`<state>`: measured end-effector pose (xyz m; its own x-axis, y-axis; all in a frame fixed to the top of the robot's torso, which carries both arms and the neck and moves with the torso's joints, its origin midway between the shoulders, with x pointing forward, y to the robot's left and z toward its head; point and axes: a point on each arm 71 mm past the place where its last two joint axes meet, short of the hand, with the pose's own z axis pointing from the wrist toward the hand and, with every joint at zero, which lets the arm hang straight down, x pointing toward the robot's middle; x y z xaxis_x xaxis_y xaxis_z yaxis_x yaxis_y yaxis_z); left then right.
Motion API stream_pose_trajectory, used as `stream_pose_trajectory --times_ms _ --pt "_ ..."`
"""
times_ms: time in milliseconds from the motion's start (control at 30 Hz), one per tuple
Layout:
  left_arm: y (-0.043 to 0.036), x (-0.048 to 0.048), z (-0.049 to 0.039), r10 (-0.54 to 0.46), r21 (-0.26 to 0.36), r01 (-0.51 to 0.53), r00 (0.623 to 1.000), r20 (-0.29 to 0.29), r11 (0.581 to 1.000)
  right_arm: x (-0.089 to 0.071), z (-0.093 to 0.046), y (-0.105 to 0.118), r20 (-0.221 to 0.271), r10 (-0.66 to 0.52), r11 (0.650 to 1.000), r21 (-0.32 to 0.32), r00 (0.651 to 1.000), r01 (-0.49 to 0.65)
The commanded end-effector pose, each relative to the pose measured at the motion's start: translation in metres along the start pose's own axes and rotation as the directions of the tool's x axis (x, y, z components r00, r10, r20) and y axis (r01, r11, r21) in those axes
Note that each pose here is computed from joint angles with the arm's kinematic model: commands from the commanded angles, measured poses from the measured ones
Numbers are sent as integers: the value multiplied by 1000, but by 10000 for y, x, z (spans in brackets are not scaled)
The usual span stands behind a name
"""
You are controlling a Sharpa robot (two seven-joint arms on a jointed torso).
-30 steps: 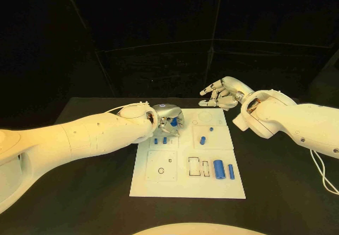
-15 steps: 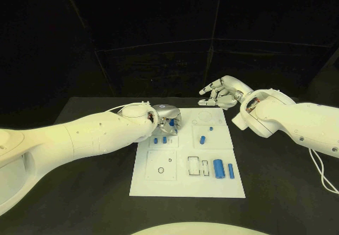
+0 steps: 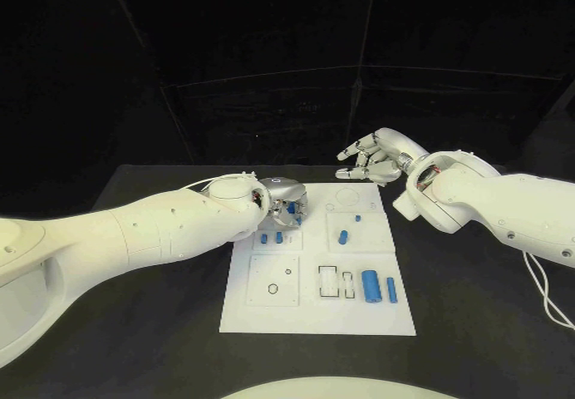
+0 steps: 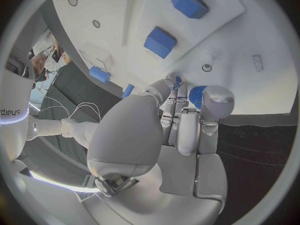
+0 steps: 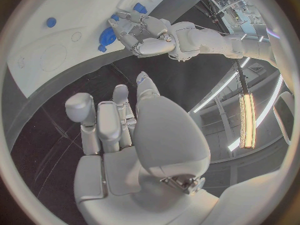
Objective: Assemble the parts on the task board
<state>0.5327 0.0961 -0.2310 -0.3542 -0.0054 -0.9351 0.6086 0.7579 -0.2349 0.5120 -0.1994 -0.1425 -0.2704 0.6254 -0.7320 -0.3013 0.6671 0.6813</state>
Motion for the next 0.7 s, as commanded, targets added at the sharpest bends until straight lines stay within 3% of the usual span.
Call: stream_pose_trajectory --times_ms 33,400,700 --pt "6 19 3 7 -12 -7 1000 -23 1000 -12 4 16 10 2 1000 -6 1000 -2" --pt "-3 37 13 6 -20 -6 999 -40 1000 -7 6 23 9 2 1000 -8 1000 -2" --pt "14 4 -13 6 -12 -6 1000 18 1000 -10 5 22 11 2 1000 -9 1000 -2"
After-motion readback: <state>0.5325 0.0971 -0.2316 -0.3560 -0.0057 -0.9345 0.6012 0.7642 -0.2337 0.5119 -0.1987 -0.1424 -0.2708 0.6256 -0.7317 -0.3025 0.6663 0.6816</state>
